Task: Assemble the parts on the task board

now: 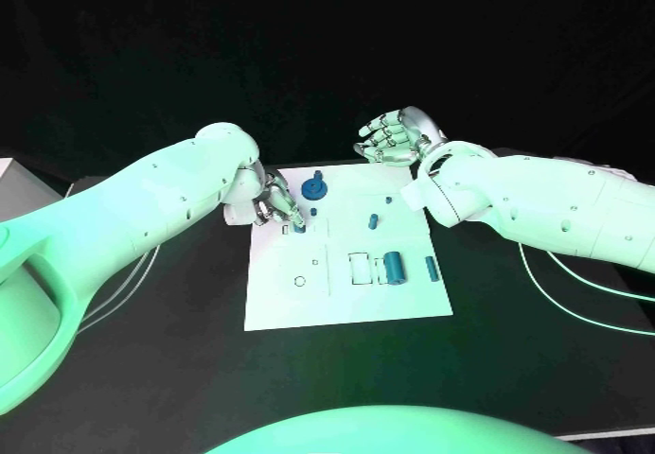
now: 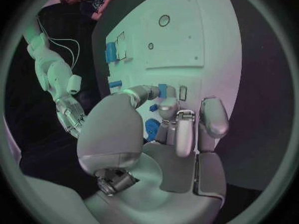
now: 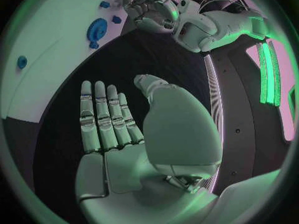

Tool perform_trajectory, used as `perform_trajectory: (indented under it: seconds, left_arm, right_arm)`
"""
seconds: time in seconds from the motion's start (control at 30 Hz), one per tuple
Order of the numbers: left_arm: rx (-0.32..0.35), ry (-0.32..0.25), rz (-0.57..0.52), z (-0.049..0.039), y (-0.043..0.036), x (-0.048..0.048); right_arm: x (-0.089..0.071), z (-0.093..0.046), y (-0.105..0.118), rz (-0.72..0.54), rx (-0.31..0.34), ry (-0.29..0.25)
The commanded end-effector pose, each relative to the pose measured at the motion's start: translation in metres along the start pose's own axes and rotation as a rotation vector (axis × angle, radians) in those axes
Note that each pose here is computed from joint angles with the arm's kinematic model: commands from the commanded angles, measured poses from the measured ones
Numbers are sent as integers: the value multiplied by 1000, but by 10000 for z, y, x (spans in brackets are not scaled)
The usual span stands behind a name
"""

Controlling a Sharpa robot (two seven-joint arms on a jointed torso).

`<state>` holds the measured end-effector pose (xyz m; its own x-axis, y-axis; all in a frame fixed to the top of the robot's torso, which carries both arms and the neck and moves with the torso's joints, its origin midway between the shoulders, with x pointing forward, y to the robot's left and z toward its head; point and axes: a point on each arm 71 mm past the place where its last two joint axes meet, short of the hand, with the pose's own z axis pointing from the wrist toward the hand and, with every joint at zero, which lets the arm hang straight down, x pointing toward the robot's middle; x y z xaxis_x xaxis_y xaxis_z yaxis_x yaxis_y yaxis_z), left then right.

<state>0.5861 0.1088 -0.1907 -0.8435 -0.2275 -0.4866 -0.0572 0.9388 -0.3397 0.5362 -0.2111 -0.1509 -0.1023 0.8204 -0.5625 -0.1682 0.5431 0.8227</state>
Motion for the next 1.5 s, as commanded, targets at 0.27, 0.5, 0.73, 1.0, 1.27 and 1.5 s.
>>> perform_trajectory:
  seconds: [0.27, 0.5, 0.73, 1.0, 1.27, 1.5]
  left_arm:
    - [-12, 23, 13, 26, -7, 19]
    - [-16, 32, 16, 40, -25, 28]
    - [-18, 29, 11, 55, -39, 29]
    - [-17, 15, 4, 63, -64, 29]
    - [-16, 13, 5, 67, -76, 34]
    - [-13, 11, 6, 67, -88, 42]
  right_arm:
    - [29, -4, 30, -4, -24, 15]
    - [39, -3, 39, -6, -28, 17]
    - [45, -3, 44, -7, -30, 19]
    - [47, -4, 46, -8, -31, 21]
    - [49, -5, 46, -8, -31, 24]
    - [48, -7, 44, -8, -31, 26]
